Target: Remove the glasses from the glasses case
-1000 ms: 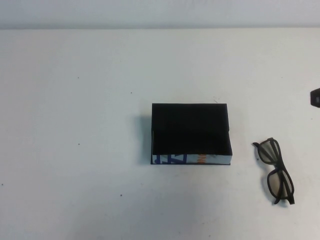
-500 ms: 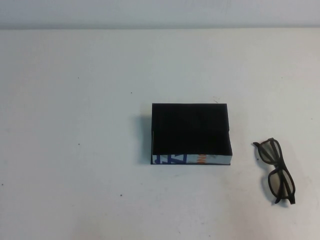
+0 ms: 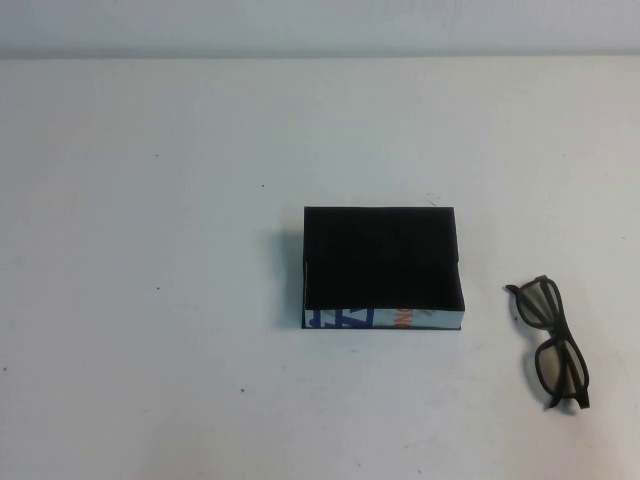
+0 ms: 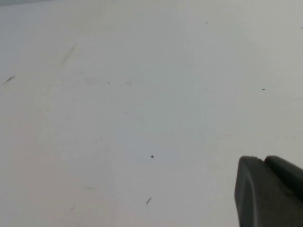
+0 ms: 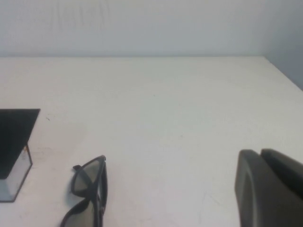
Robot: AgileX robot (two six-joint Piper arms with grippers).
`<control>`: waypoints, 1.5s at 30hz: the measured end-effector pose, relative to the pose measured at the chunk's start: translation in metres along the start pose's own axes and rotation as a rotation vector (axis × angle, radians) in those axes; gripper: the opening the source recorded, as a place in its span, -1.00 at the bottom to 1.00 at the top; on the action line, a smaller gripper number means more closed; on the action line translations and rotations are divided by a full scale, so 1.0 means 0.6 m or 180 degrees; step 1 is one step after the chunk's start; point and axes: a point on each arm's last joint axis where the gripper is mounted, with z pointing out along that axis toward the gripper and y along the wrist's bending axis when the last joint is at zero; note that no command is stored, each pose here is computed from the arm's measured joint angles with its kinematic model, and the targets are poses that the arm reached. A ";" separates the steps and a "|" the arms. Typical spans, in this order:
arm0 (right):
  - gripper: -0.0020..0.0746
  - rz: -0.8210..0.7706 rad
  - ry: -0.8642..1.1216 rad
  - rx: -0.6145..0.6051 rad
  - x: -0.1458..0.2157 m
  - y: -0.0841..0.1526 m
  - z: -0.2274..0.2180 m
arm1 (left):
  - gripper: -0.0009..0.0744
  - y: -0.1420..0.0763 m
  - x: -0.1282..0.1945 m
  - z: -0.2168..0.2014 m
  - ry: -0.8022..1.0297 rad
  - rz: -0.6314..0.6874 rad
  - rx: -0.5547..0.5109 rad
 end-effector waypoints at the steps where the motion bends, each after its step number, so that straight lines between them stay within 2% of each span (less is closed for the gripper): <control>1: -0.99 0.0018 0.0006 0.0008 0.006 0.000 0.000 | -0.99 0.000 0.000 0.000 0.0000 0.0000 0.0000; 6: -0.99 0.0252 0.0026 -0.0118 0.027 0.003 -0.003 | -0.99 0.000 0.000 0.000 0.0000 0.0000 0.0000; 16: -0.99 0.0259 0.0352 -0.0515 0.043 0.015 -0.005 | -0.99 0.000 0.000 0.000 0.0000 0.0000 0.0000; 45: -0.99 0.0322 0.0476 -0.0531 0.048 0.016 -0.005 | -0.99 0.000 0.000 0.000 0.0000 0.0000 0.0000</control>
